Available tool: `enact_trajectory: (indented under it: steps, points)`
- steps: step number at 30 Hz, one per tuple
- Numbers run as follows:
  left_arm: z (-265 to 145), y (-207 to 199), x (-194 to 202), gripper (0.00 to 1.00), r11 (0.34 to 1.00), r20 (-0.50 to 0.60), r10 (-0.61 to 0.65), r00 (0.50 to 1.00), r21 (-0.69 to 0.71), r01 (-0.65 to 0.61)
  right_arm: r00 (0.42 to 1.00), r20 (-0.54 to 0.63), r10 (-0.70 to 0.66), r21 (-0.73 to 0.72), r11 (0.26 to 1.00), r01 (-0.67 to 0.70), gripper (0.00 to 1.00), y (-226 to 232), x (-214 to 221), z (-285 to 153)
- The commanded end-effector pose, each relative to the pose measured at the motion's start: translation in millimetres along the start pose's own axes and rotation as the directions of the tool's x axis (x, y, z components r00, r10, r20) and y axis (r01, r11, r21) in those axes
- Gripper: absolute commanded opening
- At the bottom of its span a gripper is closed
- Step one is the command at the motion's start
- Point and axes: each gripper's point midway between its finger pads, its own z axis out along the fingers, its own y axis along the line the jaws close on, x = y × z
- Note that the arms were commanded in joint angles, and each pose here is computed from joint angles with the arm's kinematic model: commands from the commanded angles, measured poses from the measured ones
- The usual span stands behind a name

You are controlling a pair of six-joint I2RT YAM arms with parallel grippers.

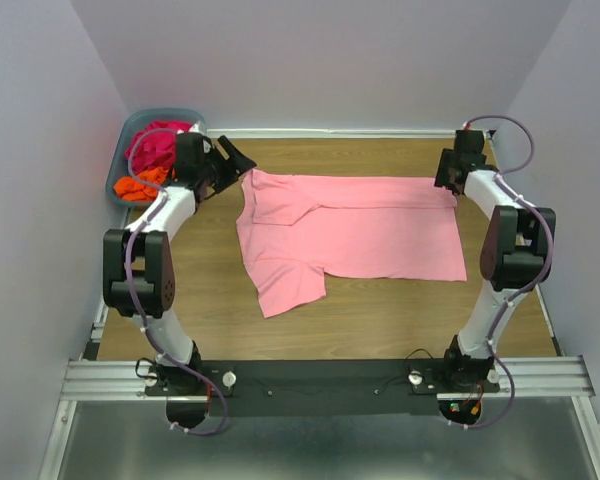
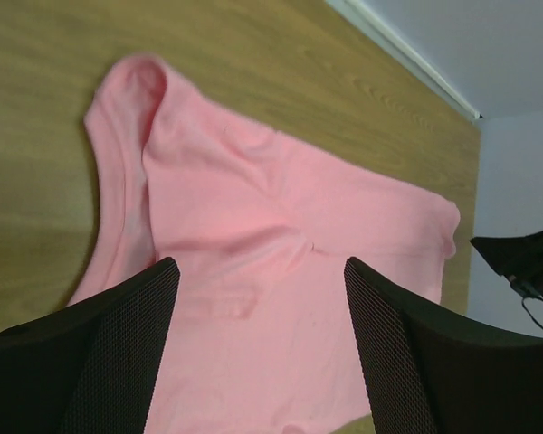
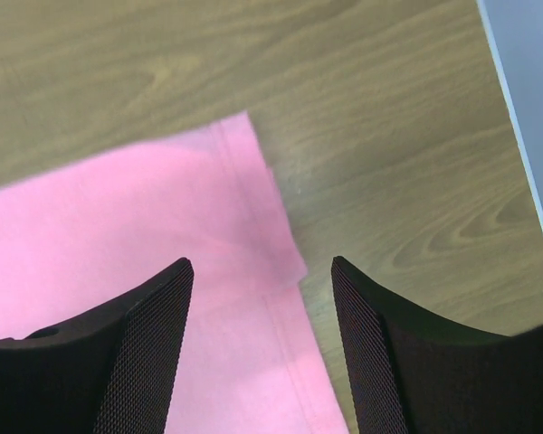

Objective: Fold and stack the t-shirts
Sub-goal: Fold the tshirt

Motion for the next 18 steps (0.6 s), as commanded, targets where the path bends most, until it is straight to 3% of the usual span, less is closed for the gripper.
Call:
enact_trajectory:
  steps: [1, 3, 7, 18]
  points:
    - [38, 1, -31, 0.80, 0.987, 0.040, 0.155, 0.987, -0.053, -0.152, 0.984, 0.005, 0.179, -0.100, 0.979, -0.177, 0.67, -21, -27, 2]
    - [52, 6, -37, 0.69, 0.974, 0.035, 0.215, 0.976, -0.082, -0.211, 0.971, -0.024, 0.236, -0.172, 0.956, -0.236, 0.62, -18, -29, 9]
    - [92, 25, -41, 0.68, 0.963, -0.008, 0.239, 0.971, -0.126, -0.238, 0.940, -0.094, 0.327, -0.245, 0.908, -0.340, 0.53, -20, -27, 33]
    - [125, 62, -22, 0.66, 0.945, -0.086, 0.272, 0.959, -0.165, -0.283, 0.921, -0.181, 0.345, -0.314, 0.867, -0.386, 0.53, -4, -12, 63]
